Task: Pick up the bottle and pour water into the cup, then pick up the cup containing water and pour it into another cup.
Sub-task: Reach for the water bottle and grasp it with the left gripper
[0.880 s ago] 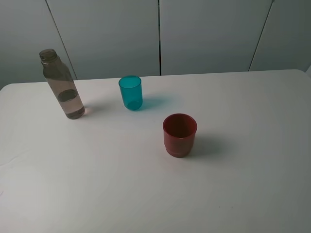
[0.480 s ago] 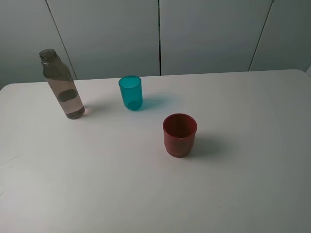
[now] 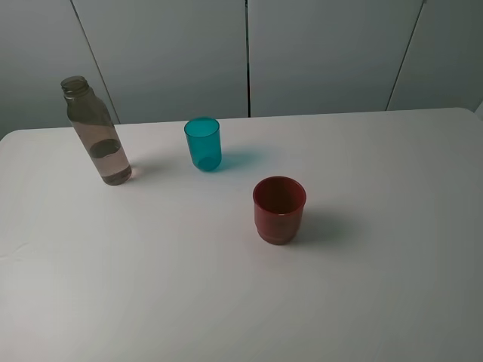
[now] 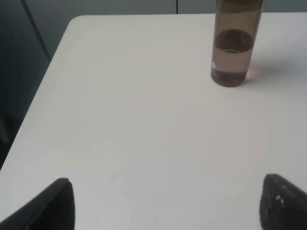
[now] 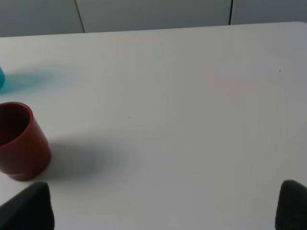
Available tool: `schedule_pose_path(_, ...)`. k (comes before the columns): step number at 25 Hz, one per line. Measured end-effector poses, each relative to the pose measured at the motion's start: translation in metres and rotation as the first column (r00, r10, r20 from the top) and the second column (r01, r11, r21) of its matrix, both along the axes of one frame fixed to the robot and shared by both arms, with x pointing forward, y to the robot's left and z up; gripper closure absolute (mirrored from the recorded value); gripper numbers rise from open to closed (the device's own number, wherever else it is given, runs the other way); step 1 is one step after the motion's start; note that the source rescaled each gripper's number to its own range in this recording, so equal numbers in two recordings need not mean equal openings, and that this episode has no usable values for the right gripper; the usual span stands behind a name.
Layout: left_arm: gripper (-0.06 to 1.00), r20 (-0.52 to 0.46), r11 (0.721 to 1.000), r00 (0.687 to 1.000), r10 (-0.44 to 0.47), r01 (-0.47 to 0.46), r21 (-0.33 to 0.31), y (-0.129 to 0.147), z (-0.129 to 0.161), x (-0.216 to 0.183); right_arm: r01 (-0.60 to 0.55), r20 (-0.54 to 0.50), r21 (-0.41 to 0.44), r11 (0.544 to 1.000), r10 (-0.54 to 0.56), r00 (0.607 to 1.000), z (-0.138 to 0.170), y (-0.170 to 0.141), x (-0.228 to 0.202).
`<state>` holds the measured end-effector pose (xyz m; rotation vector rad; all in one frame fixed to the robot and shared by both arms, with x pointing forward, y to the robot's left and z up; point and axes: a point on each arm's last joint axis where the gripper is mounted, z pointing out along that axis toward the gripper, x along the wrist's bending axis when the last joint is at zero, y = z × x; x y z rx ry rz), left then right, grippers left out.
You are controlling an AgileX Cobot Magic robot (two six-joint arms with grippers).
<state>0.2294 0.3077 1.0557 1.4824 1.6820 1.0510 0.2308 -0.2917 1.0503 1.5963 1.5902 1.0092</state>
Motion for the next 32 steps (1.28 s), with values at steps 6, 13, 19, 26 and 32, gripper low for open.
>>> schedule_pose_path(6, 0.0, 0.022, 1.0, 1.0, 0.0, 0.0, 0.002, 0.0, 0.024, 0.0, 0.001, 0.0, -0.001, 1.0, -0.001, 1.0, 0.0, 0.0, 0.0)
schedule_pose_path(13, 0.0, 0.014, 1.0, 1.0, -0.013, 0.013, 0.025, 0.002, 0.046, 0.027, 0.001, 0.0, -0.001, 1.0, -0.001, 1.0, 0.0, 0.0, 0.0)
schedule_pose_path(19, 0.0, 0.027, 0.996, 0.998, -0.049, 0.047, 0.074, 0.004, 0.054, 0.062, 0.001, 0.0, -0.001, 1.0, -0.001, 1.0, 0.0, 0.0, 0.0)
schedule_pose_path(26, 0.0, 0.028, 0.985, 0.992, -0.119, 0.115, 0.126, 0.004, 0.056, 0.11, 0.001, 0.0, -0.001, 1.0, -0.001, 1.0, 0.0, 0.0, 0.0)
schedule_pose_path(32, 0.0, -0.003, 0.977, 0.986, -0.169, 0.168, 0.133, 0.004, 0.047, 0.152, 0.002, 0.0, -0.003, 1.0, -0.002, 1.0, 0.0, 0.0, 0.0)
